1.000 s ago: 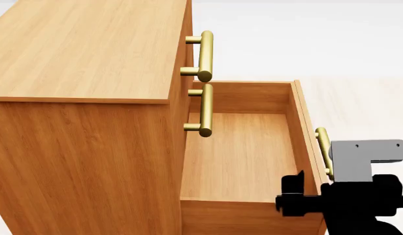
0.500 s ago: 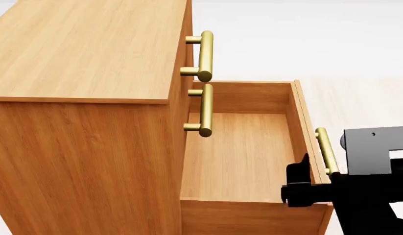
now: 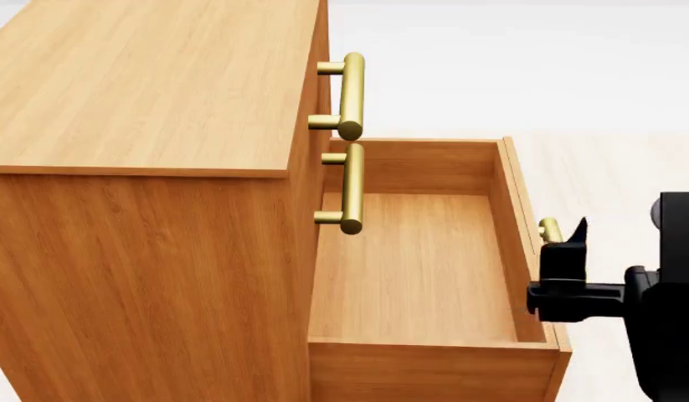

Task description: Put the bowl in the bottom drawer of the cabinet and close it.

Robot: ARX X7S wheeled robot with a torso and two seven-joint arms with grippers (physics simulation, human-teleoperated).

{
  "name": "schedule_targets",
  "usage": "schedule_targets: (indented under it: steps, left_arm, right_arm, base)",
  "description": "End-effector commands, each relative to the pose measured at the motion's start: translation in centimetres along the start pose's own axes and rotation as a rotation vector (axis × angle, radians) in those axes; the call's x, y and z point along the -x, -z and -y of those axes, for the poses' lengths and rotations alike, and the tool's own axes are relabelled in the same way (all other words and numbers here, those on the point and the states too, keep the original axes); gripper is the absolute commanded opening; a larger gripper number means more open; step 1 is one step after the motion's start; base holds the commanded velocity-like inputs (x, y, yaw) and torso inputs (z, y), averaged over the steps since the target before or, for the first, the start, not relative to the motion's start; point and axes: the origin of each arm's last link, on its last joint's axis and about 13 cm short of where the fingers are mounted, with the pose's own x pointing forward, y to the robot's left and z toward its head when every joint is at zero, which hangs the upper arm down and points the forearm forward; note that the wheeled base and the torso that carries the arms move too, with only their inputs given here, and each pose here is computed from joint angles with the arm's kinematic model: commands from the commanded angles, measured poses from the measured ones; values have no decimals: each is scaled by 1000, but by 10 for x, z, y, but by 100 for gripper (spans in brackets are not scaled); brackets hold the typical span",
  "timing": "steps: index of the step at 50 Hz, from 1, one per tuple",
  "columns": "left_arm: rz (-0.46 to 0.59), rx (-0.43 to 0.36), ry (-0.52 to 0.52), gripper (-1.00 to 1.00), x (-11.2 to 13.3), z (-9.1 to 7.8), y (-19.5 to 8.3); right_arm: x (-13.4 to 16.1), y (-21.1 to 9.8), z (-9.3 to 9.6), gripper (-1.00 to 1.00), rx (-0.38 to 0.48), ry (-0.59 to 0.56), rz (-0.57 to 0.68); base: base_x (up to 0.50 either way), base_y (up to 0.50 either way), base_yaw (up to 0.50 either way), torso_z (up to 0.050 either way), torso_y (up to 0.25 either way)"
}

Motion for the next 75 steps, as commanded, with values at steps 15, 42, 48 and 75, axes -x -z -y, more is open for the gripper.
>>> schedule_targets:
  steps: [15, 42, 48, 75]
  left_arm:
    - [12, 4, -1, 100, -2, 0, 9]
    - [13, 7, 1, 100, 1, 0, 5]
    - [12, 11, -1, 100, 0, 0, 6]
    - [9, 8, -3, 100, -1, 0, 6]
  right_arm:
    - [6, 1, 21, 100, -56, 255, 20]
    - [12, 10, 44, 100, -114, 452, 11]
    - [12, 13, 49, 100, -124, 476, 1]
    - [12, 20, 60, 100, -153, 629, -29]
  base:
    - [0, 0, 0, 0, 0]
    - [0, 0, 0, 0, 0]
    - [0, 0, 0, 0, 0]
    - [0, 0, 0, 0, 0]
